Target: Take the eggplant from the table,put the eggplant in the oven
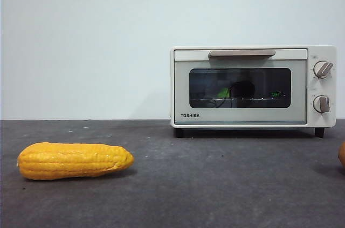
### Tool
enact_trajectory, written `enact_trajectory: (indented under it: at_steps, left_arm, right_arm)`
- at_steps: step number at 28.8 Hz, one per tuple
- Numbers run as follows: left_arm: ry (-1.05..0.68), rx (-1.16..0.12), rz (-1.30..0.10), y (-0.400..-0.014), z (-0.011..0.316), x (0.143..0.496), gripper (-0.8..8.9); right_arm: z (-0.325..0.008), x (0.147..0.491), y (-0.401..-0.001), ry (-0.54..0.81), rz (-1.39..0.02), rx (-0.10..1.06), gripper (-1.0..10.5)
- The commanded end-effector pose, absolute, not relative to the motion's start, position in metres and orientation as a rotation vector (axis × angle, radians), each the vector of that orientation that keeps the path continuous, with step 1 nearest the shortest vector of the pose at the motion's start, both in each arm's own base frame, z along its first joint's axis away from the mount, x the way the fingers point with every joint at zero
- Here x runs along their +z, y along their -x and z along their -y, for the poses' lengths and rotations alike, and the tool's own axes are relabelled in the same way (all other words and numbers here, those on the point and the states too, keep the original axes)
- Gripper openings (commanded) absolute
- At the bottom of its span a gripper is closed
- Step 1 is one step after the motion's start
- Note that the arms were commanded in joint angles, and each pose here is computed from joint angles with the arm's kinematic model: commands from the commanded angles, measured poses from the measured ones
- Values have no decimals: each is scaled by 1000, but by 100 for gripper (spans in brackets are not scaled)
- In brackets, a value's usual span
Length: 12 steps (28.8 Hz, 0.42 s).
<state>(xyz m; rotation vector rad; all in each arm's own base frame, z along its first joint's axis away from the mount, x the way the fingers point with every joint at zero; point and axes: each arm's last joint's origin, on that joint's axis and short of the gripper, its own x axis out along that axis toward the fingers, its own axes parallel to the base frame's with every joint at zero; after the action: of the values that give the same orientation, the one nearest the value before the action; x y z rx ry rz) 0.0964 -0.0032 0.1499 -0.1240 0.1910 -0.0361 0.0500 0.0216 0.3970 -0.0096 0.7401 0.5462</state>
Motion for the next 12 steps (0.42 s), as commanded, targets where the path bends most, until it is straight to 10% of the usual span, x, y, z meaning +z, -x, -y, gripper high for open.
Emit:
enact_trajectory:
  at_steps: [1, 12]
  left_arm:
    - [131, -38, -187, -97, 3, 148, -4]
    - [131, -38, -187, -97, 3, 148, -4]
  right_arm:
    - [-21, 407, -51, 141, -567, 567, 0]
    - [-8, 391, -21, 207, -126, 302, 0]
